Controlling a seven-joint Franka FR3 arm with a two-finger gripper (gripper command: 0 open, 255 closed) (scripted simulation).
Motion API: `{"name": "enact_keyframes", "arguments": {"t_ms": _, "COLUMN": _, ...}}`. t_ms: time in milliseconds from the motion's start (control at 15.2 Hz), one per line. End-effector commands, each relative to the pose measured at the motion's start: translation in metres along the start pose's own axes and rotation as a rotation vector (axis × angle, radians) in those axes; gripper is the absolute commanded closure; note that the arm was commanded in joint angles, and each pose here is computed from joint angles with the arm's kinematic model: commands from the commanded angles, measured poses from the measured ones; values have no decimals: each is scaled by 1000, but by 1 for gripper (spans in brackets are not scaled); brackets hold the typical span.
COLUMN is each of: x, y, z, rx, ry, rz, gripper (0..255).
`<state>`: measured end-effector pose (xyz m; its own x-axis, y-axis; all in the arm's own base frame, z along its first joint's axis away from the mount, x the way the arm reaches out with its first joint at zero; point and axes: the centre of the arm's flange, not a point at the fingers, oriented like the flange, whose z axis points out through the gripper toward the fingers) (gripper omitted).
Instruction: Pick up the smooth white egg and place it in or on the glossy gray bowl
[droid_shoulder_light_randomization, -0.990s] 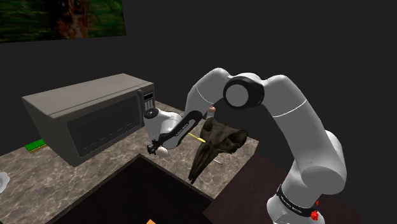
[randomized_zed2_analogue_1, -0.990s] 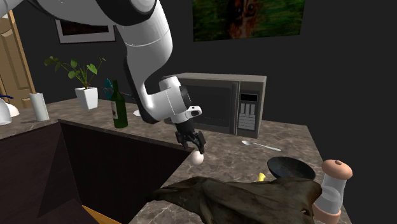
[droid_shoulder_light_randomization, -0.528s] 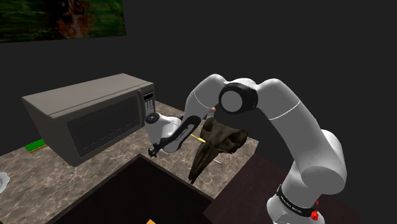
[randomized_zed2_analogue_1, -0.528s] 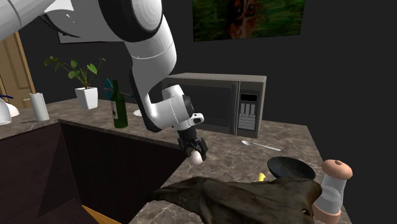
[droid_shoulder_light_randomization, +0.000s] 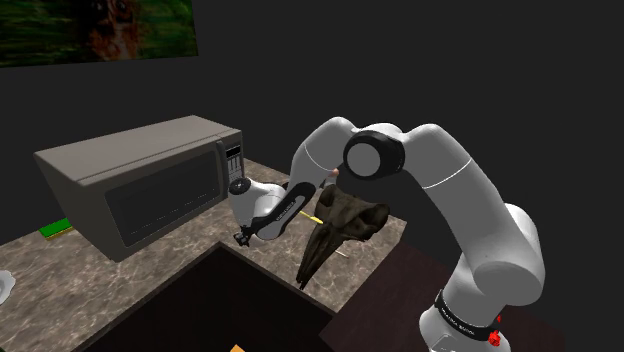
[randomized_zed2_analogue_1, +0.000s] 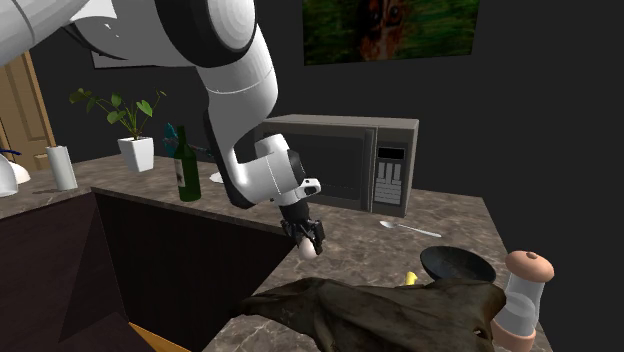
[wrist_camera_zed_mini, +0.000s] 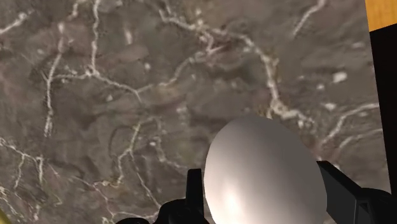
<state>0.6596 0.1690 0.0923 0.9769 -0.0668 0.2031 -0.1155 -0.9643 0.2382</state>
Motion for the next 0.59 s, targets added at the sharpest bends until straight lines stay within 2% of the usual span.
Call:
{"name": "enact_keyframes", "arguments": {"t_ms": 0, "x": 0, "y": 0, "z": 0, "rx": 0, "ry": 0, "rz": 0, "gripper": 255}}
{"name": "enact_keyframes", "arguments": {"t_ms": 528, "x": 1, "y": 1, "z": -5, "rx": 0, "ry": 0, "rz": 0, "gripper": 255}}
